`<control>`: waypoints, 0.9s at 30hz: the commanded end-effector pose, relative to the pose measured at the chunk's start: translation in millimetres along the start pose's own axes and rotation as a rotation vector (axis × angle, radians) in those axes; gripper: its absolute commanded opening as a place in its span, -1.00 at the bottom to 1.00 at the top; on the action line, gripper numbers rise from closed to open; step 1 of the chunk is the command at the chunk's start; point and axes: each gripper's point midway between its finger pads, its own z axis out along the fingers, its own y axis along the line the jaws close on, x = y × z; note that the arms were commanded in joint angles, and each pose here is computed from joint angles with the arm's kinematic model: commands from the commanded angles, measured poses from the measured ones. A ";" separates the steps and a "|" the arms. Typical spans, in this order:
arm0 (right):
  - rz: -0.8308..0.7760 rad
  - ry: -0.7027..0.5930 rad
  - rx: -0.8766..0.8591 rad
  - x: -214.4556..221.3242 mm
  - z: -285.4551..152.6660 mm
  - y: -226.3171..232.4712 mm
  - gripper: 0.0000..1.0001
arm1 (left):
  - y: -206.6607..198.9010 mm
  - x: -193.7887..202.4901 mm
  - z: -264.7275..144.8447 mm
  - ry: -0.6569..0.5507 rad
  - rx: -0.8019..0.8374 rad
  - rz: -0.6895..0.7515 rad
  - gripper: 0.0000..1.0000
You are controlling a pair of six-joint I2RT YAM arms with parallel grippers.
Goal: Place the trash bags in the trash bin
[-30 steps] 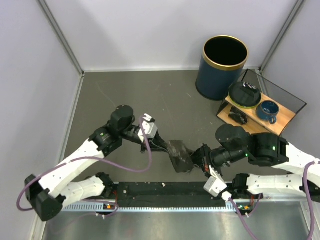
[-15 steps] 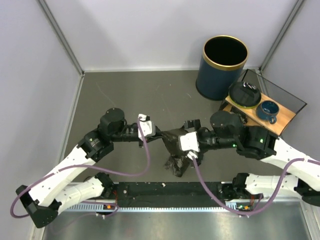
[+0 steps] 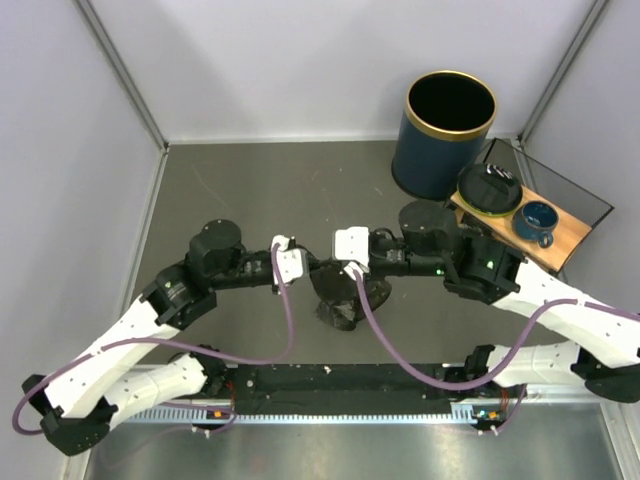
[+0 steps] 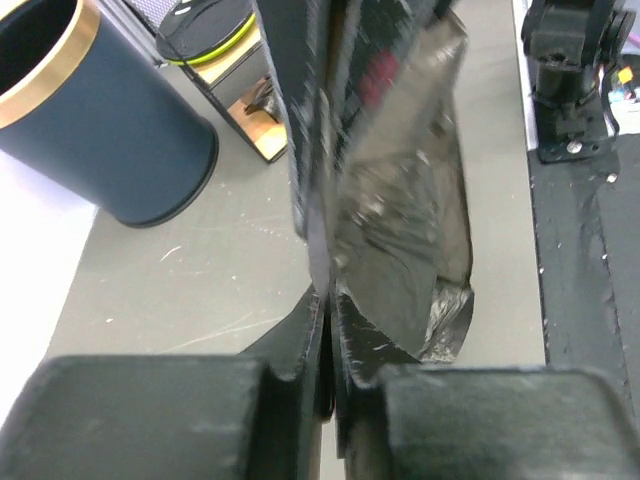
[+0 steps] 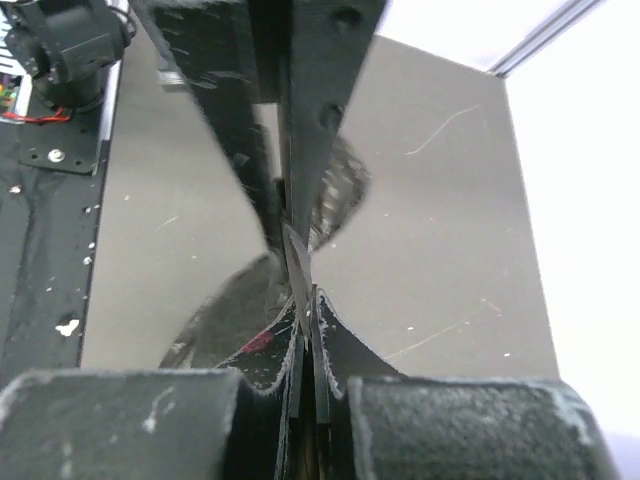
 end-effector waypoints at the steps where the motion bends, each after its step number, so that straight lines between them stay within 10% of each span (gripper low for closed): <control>1: -0.084 -0.098 0.111 -19.1 -22.0 -18.9 -1.00 | -9.6 0.2 -22.7 -0.015 -0.028 0.077 -0.57; 5: -0.337 -0.190 0.064 -20.7 -34.4 0.0 -1.00 | -29.6 -7.1 -44.9 -0.096 -0.017 0.146 0.21; 14: -0.565 -0.277 -0.029 -28.0 -40.5 24.2 -1.00 | -12.8 -45.5 -38.2 -0.141 -0.022 0.020 0.57; 18: -0.587 -0.279 -0.060 -29.0 -36.9 31.8 -1.00 | -15.7 -65.3 -24.7 -0.183 0.078 0.020 0.39; 22: -0.518 -0.260 -0.022 -34.8 -37.6 21.2 -1.00 | -20.9 -53.7 -11.5 -0.151 0.147 0.024 -0.45; 27: -0.517 -0.214 0.029 -20.5 -52.7 19.3 -1.00 | -22.9 -25.7 -27.0 -0.094 0.084 0.063 -0.99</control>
